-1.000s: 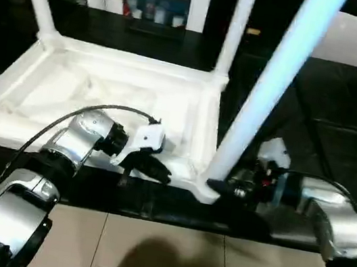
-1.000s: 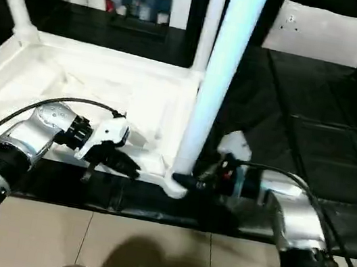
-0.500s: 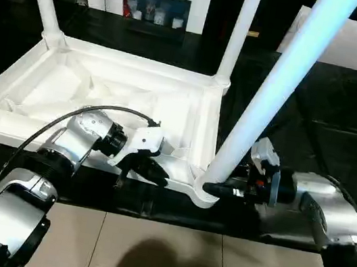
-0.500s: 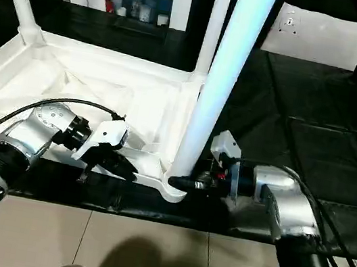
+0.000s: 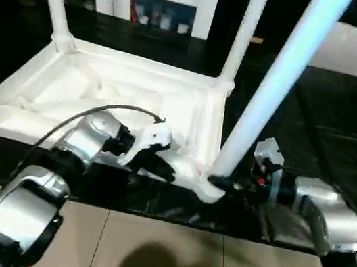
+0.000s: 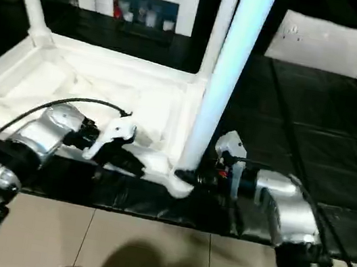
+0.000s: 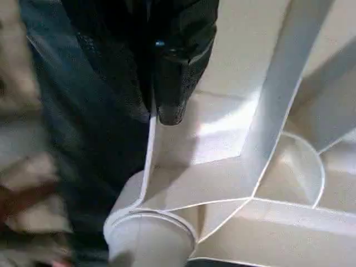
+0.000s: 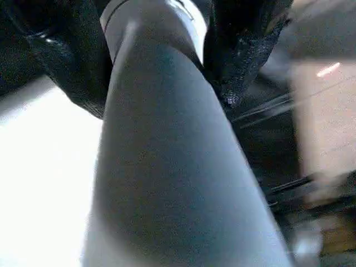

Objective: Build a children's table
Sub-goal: Rotate leg to tighten

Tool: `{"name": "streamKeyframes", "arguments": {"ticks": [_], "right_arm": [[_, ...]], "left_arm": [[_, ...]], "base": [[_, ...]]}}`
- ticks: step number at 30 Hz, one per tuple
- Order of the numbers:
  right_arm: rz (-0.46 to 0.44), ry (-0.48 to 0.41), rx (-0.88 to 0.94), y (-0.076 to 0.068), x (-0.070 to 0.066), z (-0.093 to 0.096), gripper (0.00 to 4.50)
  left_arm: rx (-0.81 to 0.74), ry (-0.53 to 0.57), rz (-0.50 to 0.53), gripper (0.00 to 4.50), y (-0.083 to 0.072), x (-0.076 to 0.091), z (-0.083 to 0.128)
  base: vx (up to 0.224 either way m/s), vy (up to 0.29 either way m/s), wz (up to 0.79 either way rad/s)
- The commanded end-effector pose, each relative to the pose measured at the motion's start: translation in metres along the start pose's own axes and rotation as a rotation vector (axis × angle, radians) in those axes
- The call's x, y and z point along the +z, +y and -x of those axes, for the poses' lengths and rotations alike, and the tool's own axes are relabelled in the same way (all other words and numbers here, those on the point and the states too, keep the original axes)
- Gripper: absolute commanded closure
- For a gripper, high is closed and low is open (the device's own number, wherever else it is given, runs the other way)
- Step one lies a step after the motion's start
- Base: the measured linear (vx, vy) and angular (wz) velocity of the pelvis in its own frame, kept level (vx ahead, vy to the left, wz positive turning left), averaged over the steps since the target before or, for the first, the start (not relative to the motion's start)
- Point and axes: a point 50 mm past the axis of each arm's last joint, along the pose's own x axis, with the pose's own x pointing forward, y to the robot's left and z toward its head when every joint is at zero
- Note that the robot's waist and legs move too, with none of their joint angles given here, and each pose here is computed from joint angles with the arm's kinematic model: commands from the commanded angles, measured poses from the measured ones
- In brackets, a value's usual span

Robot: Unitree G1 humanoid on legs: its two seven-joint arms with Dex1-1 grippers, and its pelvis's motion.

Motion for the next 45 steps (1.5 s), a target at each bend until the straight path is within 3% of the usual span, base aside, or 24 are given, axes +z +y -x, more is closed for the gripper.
{"name": "streamKeyframes", "arguments": {"ticks": [1,7,10,12,13,15,16,17,23,24,27,30,33,36,38,45], "right_arm": [[-0.081,0.039,0.008,0.024,-0.018,-0.037,2.49],[-0.264,-0.021,-0.396,0.017,-0.012,-0.073,2.56],[-0.298,-0.077,-0.567,0.017,0.005,-0.094,2.56],[-0.356,-0.163,-0.593,0.02,0.02,-0.106,2.56],[-0.333,-0.177,-0.59,0.022,0.025,-0.109,2.56],[-0.303,-0.19,-0.59,0.023,0.03,-0.111,2.0],[-0.3,-0.197,-0.598,0.023,0.031,-0.111,2.0],[-0.303,-0.202,-0.605,0.023,0.031,-0.11,1.75],[-0.285,-0.247,-0.645,0.019,0.022,-0.09,1.36],[-0.237,-0.272,-0.66,0.018,0.019,-0.074,1.31],[-0.184,-0.292,-0.673,0.018,0.017,-0.061,0.98],[-0.167,-0.389,-0.638,0.022,0.019,-0.032,0.78],[-0.138,-0.416,-0.617,0.025,0.024,-0.021,0.49],[-0.116,-0.447,-0.574,0.027,0.029,-0.014,0.27],[-0.11,-0.459,-0.526,0.03,0.033,-0.013,0.07],[-0.09,-0.447,-0.38,0.031,0.048,-0.018,0.0]], "left_arm": [[0.182,-0.152,0.026,4.5,0.011,0.041,-0.021],[0.38,-0.232,0.122,4.5,0.02,0.068,-0.037],[0.473,-0.258,0.146,4.5,0.024,0.081,-0.042],[0.497,-0.254,0.131,4.5,0.024,0.086,-0.044],[0.496,-0.25,0.121,4.5,0.024,0.087,-0.045],[0.492,-0.239,0.099,4.5,0.024,0.087,-0.045],[0.484,-0.23,0.086,4.5,0.024,0.086,-0.044],[0.479,-0.223,0.077,4.5,0.024,0.085,-0.044],[0.413,-0.205,0.003,4.5,0.022,0.076,-0.041],[0.382,-0.199,-0.024,4.5,0.02,0.072,-0.039],[0.364,-0.2,-0.046,4.5,0.02,0.069,-0.037],[0.34,-0.218,-0.088,4.5,0.019,0.061,-0.03],[0.356,-0.254,-0.066,4.5,0.021,0.058,-0.025],[0.362,-0.322,-0.024,4.5,0.022,0.059,-0.019],[0.368,-0.357,-0.017,4.06,0.023,0.06,-0.014],[0.388,-0.488,0.077,3.45,0.024,0.053,0.012]], "base": [[-0.052,0.018,-0.01],[-0.009,0.003,0.0],[0.0,0.0,0.0],[0.0,0.0,0.0],[0.0,0.0,0.0],[0.0,0.0,0.0],[0.055,-0.008,0.03],[0.055,-0.008,0.03],[0.07,-0.048,0.01],[0.065,-0.062,0.03],[0.027,-0.036,0.01],[0.0,0.0,0.0],[0.0,0.0,0.0],[-0.055,-0.013,-0.03],[0.0,0.0,0.0],[0.0,0.0,0.0]]}}
